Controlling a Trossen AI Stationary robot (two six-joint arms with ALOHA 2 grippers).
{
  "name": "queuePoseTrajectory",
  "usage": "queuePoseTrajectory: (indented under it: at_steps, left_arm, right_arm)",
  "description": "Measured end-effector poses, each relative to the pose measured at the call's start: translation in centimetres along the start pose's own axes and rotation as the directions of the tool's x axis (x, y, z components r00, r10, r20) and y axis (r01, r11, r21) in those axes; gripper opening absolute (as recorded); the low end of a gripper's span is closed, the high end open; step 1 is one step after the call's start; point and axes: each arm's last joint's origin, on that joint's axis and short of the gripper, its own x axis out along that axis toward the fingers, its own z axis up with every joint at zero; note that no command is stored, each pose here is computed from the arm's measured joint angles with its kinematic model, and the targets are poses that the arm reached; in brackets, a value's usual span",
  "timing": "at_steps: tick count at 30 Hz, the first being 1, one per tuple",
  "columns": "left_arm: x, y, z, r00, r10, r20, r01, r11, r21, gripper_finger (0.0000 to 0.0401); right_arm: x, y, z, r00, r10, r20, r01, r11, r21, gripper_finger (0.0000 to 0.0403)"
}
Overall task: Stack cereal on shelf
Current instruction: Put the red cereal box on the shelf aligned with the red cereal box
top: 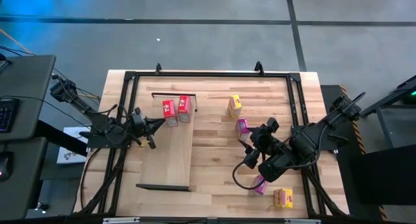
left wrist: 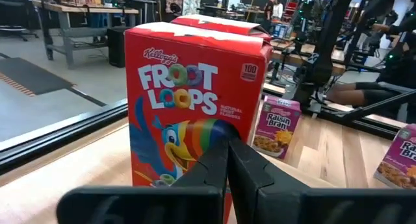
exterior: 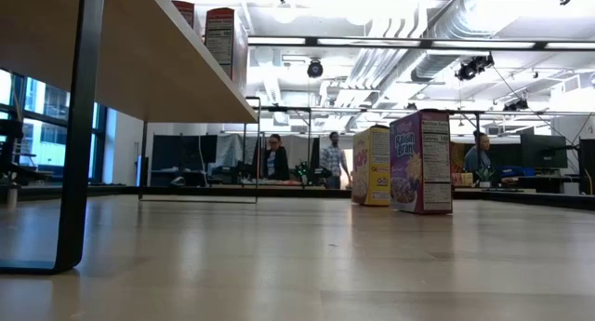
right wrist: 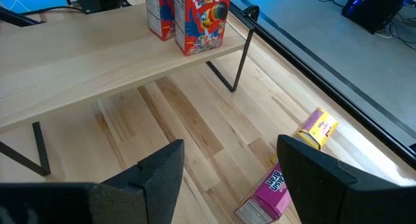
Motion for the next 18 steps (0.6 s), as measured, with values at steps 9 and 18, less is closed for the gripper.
queuePoseTrajectory:
  at_steps: [9, 18]
  left_arm:
    - [-1.3, -0.2, 2.3, 0.982, -0.189, -0.011, 0.188, 0.979, -0.079, 0.0000]
    - [-1.5, -1.3, 0.5, 0.892, -0.399, -0.211, 0.360, 0.911, -0.202, 0.0000]
  right_arm:
    - [0.0, 0.0, 0.0, 1.000, 0.001, -0.001, -0.001, 1.000, 0.000, 0.0236]
    - [0.0, 0.0, 0.0, 1.000, 0.000, 0.001, 0.000, 1.000, 0.001, 0.0236]
